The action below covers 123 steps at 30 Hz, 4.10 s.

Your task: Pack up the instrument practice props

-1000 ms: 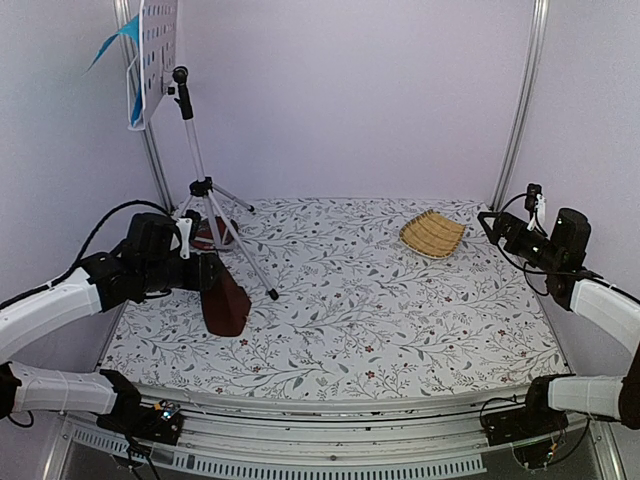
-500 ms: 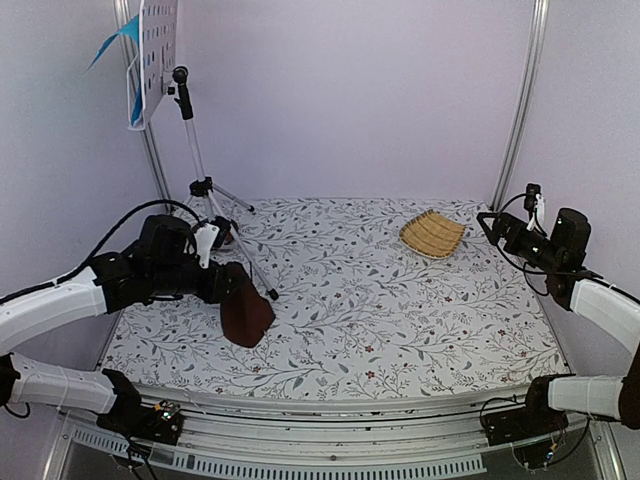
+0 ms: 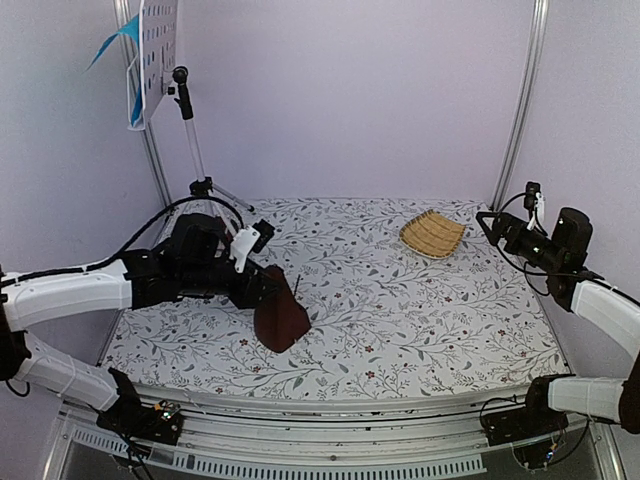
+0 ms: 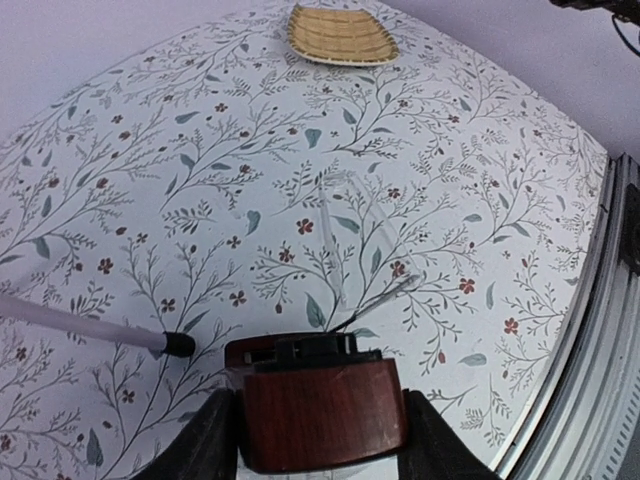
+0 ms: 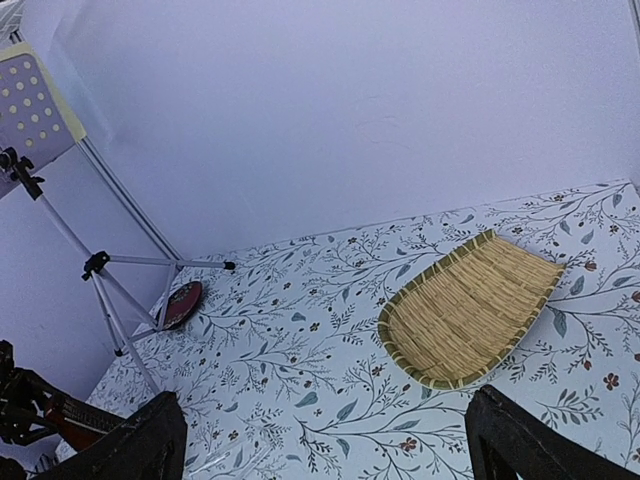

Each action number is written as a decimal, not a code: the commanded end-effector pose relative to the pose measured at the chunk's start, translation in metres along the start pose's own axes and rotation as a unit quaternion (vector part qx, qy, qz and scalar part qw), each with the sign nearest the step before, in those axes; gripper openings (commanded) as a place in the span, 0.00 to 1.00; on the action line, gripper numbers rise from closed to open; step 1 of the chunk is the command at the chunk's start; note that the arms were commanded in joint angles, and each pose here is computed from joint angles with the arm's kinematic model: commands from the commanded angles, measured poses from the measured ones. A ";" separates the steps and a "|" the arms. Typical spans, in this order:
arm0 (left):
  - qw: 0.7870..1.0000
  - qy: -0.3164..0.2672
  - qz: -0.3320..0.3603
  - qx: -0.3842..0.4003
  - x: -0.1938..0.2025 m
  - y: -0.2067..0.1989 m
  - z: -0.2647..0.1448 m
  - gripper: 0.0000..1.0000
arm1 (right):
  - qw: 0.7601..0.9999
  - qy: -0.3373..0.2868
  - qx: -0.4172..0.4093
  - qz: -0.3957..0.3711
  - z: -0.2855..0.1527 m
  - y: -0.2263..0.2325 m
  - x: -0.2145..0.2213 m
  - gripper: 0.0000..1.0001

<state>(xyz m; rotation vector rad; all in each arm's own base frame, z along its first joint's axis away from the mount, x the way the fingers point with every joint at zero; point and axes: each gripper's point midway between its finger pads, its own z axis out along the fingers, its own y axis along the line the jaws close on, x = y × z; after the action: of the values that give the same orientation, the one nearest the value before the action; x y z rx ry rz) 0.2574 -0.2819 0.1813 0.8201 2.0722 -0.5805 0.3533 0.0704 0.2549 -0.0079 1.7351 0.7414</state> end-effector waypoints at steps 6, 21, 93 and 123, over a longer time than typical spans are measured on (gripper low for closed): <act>0.993 -0.035 0.096 0.059 -0.041 -0.039 0.045 0.27 | 0.999 -0.013 -0.024 -0.028 -0.008 0.017 -0.008 0.99; 0.994 -0.109 0.009 -0.008 -0.055 -0.011 0.022 0.91 | 0.993 0.100 -0.068 -0.003 0.031 0.049 0.040 0.89; 0.965 -0.067 -0.250 -0.031 0.055 0.046 0.036 0.59 | 0.957 0.267 -0.108 -0.031 0.140 0.145 0.190 0.51; 0.963 0.000 -0.268 0.034 0.085 -0.006 0.092 0.32 | 0.902 0.389 -0.182 -0.034 0.186 0.168 0.282 0.35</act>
<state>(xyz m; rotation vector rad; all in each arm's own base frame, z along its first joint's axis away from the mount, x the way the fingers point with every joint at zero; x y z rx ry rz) 0.2565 -0.3098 0.0550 0.2893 2.3127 -0.9469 0.3708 0.3901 0.0688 -0.6413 2.3042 1.0695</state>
